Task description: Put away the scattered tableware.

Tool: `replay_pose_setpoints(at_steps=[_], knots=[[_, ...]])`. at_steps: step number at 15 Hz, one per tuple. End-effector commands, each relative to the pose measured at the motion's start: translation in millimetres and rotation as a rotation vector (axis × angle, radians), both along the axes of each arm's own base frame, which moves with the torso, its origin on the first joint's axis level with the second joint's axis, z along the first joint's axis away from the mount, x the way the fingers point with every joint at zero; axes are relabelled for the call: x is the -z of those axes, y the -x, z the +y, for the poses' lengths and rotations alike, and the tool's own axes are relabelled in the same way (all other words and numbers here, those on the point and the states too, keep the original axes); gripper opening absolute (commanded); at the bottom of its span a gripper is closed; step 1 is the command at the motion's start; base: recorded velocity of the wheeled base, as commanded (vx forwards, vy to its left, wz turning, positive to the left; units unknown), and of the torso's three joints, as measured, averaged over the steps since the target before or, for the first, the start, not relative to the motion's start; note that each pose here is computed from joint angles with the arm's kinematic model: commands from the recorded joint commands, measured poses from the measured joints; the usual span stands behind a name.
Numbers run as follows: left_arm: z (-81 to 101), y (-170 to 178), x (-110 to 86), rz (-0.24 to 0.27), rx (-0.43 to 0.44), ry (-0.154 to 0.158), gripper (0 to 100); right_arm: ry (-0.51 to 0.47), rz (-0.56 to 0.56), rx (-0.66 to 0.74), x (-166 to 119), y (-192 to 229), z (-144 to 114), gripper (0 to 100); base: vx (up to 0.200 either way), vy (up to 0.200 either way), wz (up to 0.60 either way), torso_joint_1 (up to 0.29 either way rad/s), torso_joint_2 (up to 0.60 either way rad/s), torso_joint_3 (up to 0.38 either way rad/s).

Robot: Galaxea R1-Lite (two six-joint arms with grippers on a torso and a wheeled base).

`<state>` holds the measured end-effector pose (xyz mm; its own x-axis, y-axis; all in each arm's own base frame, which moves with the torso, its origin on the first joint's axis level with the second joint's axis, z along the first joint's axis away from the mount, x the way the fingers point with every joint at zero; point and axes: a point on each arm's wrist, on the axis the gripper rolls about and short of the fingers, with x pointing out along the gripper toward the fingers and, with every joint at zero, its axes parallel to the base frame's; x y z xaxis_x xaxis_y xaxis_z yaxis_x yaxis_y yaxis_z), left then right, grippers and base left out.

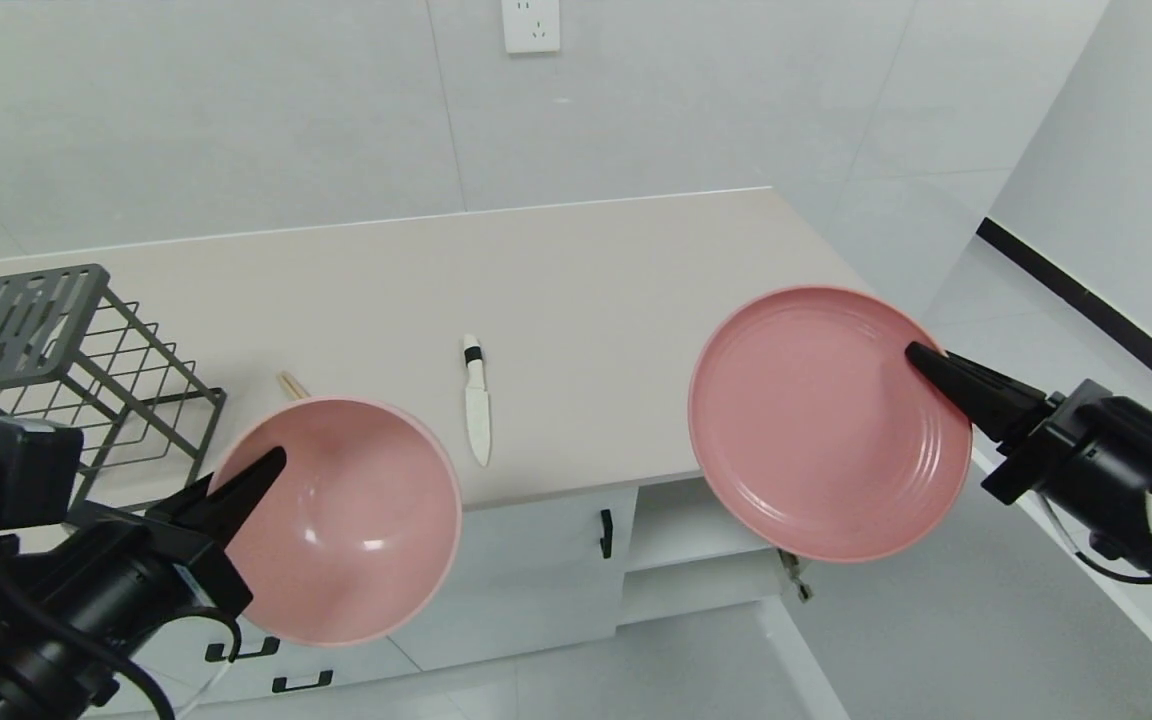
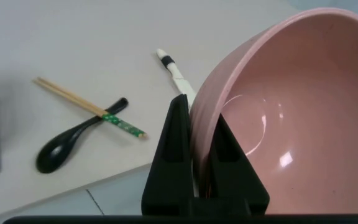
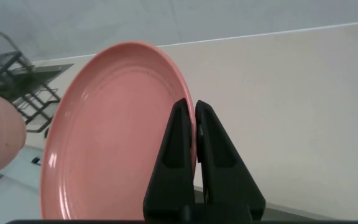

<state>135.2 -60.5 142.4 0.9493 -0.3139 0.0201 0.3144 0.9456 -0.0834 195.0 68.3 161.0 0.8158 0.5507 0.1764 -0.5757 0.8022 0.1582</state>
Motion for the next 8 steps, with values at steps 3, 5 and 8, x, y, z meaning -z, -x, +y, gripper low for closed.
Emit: replay_pose_setpoints(at_steps=[3,5,8], knots=[[-10.2,1.8,0.8,0.030,0.067,0.077,0,0.001,0.003,-0.012,0.9,1.2,2.3,0,0.000,0.000,0.00,0.000,0.00,0.000],[-15.5,-3.9,5.8,0.050,0.079,0.098,0,0.002,0.005,-0.012,1.2,1.0,2.3,0,0.000,0.000,0.00,0.000,0.00,0.000],[-21.6,-12.6,20.1,0.122,0.070,0.058,0,0.002,0.000,-0.012,0.3,1.3,2.3,0,0.000,0.000,0.00,0.000,0.00,0.000]])
